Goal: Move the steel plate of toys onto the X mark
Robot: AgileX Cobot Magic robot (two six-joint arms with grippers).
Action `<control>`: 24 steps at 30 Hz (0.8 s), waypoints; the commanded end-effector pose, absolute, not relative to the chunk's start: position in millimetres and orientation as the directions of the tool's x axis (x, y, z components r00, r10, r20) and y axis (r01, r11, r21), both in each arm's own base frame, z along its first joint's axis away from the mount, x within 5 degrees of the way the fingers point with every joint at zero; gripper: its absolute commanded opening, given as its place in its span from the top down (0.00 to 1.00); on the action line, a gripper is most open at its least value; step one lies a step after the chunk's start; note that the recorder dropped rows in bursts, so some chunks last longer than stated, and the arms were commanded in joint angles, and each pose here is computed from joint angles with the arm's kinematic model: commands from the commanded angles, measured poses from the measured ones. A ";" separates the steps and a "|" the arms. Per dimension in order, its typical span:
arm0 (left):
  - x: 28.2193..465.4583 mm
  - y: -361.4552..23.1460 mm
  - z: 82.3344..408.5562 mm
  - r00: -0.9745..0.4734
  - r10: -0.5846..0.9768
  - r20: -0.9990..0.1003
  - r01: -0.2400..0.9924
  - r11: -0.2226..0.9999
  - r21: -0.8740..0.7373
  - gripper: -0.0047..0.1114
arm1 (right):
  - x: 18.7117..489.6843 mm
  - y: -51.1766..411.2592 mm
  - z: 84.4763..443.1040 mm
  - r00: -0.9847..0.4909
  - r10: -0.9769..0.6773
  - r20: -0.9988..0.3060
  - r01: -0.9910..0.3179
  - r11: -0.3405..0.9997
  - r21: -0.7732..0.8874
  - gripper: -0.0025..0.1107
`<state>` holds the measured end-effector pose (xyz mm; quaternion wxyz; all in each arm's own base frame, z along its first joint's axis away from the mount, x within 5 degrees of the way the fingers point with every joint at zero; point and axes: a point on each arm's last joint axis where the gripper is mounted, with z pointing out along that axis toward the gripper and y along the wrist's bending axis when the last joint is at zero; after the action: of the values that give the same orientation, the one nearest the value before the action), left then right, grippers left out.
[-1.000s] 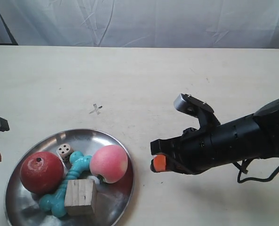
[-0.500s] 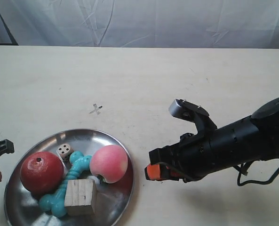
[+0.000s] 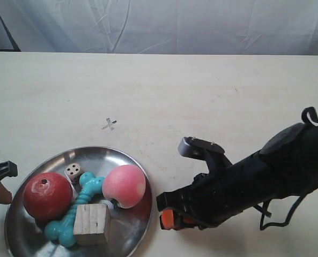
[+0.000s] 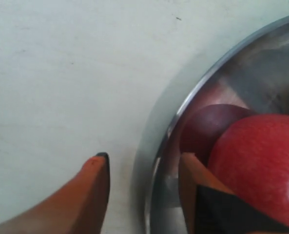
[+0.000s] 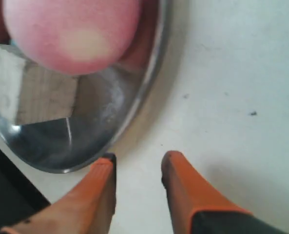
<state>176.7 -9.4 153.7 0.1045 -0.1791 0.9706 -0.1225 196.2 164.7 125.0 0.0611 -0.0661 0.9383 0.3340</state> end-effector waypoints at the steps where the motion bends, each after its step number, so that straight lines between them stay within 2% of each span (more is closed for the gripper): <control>1: 176.4 -9.1 152.5 -0.910 -0.383 -0.158 -0.331 0.901 -0.279 0.58 | 201.2 167.9 103.0 -0.996 -0.048 -0.079 -0.086 0.789 0.608 0.67; 11: 177.2 -8.1 149.3 -0.899 -0.400 -0.176 -0.344 0.896 -0.280 0.58 | 219.3 185.3 85.6 -0.998 -0.061 -0.022 -0.060 0.750 0.659 0.67; 24: 185.9 -14.0 117.4 -0.902 -0.430 -0.031 -0.400 0.862 -0.310 0.58 | 222.3 187.0 85.1 -1.000 -0.011 -0.020 -0.021 0.750 0.661 0.67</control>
<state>184.7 -13.1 123.8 0.0532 -0.2123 0.9654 -0.1420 220.6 188.3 92.3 -0.0025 -0.0154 0.9269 0.3750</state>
